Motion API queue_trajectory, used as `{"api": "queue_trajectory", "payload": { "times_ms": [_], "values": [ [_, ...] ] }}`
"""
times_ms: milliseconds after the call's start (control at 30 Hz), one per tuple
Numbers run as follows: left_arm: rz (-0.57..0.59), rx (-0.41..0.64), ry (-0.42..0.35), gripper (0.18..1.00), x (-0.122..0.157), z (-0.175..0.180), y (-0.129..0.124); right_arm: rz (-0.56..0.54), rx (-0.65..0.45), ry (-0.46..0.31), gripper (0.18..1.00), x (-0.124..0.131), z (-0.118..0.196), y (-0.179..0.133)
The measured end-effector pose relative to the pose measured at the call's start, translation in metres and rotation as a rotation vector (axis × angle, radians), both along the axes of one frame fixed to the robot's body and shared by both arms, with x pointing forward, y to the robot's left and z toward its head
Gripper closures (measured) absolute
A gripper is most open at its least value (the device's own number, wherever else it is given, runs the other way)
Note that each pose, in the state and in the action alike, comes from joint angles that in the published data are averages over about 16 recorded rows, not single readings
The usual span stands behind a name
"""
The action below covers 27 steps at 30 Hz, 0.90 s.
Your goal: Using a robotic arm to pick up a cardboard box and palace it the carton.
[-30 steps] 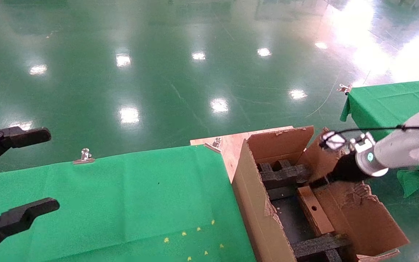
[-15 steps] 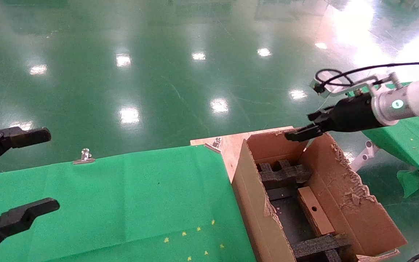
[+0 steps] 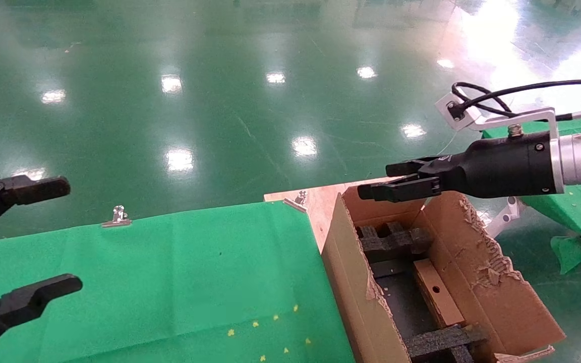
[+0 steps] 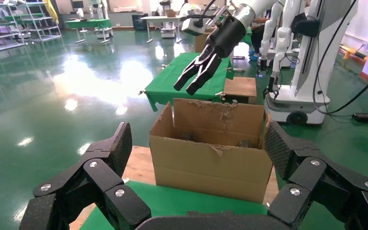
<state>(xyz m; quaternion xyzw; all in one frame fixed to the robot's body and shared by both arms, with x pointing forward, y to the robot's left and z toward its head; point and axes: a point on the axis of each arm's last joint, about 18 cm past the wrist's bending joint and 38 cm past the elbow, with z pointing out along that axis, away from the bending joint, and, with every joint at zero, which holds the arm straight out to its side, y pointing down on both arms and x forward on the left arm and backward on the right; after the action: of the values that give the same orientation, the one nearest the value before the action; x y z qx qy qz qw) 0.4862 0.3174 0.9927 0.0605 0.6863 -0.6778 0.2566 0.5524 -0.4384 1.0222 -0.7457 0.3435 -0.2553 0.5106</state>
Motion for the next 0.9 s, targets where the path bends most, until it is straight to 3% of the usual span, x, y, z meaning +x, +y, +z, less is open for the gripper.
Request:
{"api": "queue_trajectory", "payload": {
  "times_ms": [300, 900],
  "values": [
    [0.000, 0.000, 0.000, 0.184, 0.000, 0.000, 0.000, 0.082, -0.009, -0.022, 0.178, 0.002, -0.003, 0.021],
    [0.000, 0.000, 0.000, 0.184, 0.000, 0.000, 0.000, 0.386, -0.005, -0.149, 0.178, -0.009, -0.011, 0.089]
  ]
}}
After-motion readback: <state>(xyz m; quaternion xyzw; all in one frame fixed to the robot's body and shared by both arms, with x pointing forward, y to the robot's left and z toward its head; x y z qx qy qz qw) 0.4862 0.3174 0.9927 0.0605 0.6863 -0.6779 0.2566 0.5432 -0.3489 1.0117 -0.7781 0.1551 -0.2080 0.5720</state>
